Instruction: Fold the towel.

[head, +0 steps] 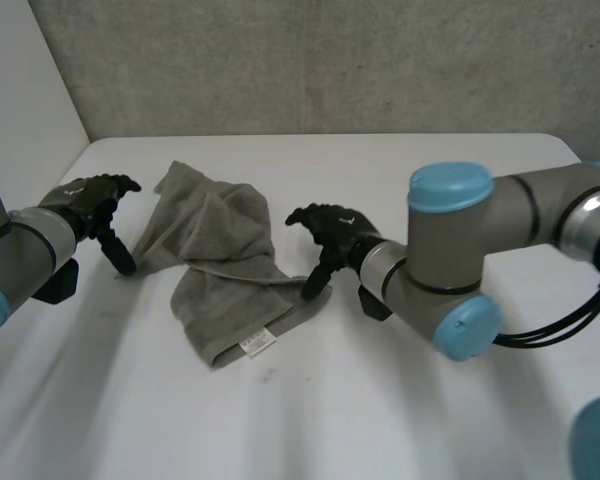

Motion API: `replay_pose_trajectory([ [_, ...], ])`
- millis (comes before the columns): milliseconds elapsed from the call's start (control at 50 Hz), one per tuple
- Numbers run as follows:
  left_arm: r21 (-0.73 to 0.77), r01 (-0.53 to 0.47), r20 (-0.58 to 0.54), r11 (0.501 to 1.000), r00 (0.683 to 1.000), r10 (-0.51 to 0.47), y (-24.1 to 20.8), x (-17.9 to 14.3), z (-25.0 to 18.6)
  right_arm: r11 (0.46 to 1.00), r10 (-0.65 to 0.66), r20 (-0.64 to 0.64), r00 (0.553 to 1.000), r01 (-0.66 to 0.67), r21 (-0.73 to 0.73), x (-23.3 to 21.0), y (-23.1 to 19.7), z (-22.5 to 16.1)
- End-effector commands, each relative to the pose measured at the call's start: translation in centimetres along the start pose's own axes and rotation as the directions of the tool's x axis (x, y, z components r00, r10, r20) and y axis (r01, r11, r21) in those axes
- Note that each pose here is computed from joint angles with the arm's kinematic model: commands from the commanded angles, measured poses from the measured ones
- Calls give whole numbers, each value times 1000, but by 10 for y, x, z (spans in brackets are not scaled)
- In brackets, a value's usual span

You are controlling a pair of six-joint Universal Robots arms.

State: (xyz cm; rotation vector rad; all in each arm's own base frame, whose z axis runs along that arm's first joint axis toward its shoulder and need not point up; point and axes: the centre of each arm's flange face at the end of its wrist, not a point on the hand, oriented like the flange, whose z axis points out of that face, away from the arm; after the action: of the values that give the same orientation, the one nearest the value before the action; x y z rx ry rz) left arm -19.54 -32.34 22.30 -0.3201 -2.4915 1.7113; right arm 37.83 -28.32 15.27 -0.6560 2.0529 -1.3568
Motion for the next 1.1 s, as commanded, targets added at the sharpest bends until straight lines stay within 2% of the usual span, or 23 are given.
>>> replay_pose_trajectory([
  [20, 1, 1, 4, 1000, 1000, -1, 6, -1, -3, 999, -18, -23, 1000, 17, -28, -1, 33, 27],
  [180, 11, 0, 3, 1000, 1000, 0, 5, 0, -6, 999, -33, -52, 998, 34, 28, -1, 16, 29],
  [220, 11, -1, -3, 1000, 1000, 1, 5, 2, -7, 989, -55, -42, 998, 61, 137, -9, -23, 18],
  [240, 11, -1, -3, 1000, 1000, 1, 5, 2, -7, 989, -55, -42, 998, 61, 137, -9, -23, 18],
  [280, 11, -3, -7, 1000, 1000, 3, 6, 3, -7, 959, -100, -34, 994, 106, 264, -18, -71, -2],
  [300, 14, -4, -10, 1000, 1000, 4, 6, 5, -7, 959, -100, -34, 994, 106, 264, -18, -71, -2],
  [340, 13, -5, -11, 1000, 1000, 5, 9, 5, -5, 922, -176, -50, 983, 182, 341, -27, -110, -29],
  [400, 33, -7, -21, 999, 1000, 7, 9, 7, -3, 901, -229, -66, 971, 237, 363, -32, -124, -43],
  [440, 69, -10, -62, 998, 998, 14, 7, 13, 1, 857, -330, -101, 938, 343, 385, -41, -144, -69],
  [460, 69, -10, -63, 998, 998, 14, 7, 13, 1, 857, -331, -101, 938, 343, 385, -41, -144, -70],
  [500, 84, -10, -92, 996, 996, 18, 8, 16, 5, 817, -397, -138, 907, 418, 398, -48, -159, -93],
  [600, 134, 4, -199, 991, 980, 23, 11, 33, 18, 786, -436, -169, 884, 466, 407, -54, -170, -119],
  [820, 144, 30, -276, 989, 961, 11, 31, 64, 36, 752, -452, -178, 874, 481, 451, -69, -187, -171],
  [940, 138, 24, -294, 990, 956, 18, 39, 75, 44, 747, -455, -193, 870, 490, 450, -67, -188, -182],
  [1100, 175, 20, -263, 984, 964, 27, 45, 78, 63, 738, -479, -221, 850, 526, 422, -64, -182, -203],
])
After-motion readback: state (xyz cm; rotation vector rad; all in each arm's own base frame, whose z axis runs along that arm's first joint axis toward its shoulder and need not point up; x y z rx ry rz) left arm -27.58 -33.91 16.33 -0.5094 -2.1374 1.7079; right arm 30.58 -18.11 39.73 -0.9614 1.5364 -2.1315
